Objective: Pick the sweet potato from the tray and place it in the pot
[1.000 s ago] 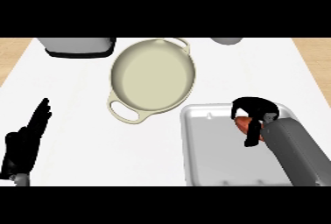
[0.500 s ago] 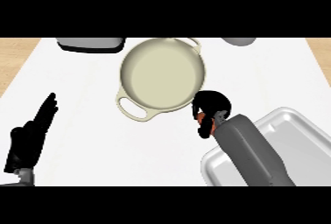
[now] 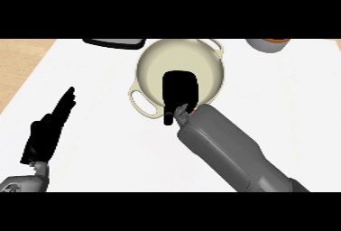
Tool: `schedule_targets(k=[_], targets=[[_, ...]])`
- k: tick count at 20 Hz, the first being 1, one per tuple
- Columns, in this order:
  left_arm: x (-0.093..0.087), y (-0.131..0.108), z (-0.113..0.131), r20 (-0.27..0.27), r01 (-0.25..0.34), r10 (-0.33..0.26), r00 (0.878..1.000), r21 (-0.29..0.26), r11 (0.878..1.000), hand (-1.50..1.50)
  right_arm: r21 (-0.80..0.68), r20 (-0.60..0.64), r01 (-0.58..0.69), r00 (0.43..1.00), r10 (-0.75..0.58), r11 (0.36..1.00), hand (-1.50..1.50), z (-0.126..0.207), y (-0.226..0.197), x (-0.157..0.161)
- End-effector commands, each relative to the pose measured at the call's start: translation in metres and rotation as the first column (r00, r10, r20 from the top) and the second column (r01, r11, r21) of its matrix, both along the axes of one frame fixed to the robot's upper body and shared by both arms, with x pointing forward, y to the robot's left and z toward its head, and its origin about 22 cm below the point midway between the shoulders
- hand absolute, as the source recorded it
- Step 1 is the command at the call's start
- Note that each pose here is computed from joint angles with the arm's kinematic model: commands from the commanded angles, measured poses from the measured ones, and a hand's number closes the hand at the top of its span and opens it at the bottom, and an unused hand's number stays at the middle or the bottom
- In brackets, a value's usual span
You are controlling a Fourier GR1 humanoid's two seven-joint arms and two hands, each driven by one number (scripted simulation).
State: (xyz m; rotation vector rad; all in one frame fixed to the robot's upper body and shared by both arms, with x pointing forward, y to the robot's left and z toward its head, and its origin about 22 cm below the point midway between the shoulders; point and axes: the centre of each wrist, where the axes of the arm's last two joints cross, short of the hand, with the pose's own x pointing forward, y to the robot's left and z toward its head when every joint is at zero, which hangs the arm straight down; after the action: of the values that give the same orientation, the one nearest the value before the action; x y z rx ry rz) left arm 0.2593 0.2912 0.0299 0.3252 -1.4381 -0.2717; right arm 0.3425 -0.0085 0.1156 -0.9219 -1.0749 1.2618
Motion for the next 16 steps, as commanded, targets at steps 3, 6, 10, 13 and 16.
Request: schedule_targets(k=[3,6,10,13,16], targets=[[0.006,-0.006,-0.002,-0.028,0.016,-0.016,0.999,0.000,1.000,0.00,0.008,0.364,0.121,0.924,-0.115,0.993,1.50,0.046,0.048,-0.019],[0.011,-0.001,0.004,0.001,-0.002,0.002,1.000,0.014,1.000,0.00,0.033,0.505,0.162,0.849,-0.157,0.986,1.50,0.077,0.065,-0.022],[0.012,-0.002,0.004,-0.002,0.016,-0.016,1.000,0.003,1.000,0.00,0.174,0.530,0.168,0.815,-0.237,0.970,1.50,0.092,0.072,-0.025],[0.010,0.001,-0.003,-0.003,-0.014,0.014,1.000,0.007,1.000,0.00,0.226,0.538,0.170,0.799,-0.268,0.959,1.50,0.101,0.076,-0.023],[0.011,-0.004,-0.005,-0.002,-0.013,0.013,1.000,-0.003,1.000,0.00,0.290,0.556,0.162,0.774,-0.303,0.943,1.50,0.106,0.076,-0.017]])
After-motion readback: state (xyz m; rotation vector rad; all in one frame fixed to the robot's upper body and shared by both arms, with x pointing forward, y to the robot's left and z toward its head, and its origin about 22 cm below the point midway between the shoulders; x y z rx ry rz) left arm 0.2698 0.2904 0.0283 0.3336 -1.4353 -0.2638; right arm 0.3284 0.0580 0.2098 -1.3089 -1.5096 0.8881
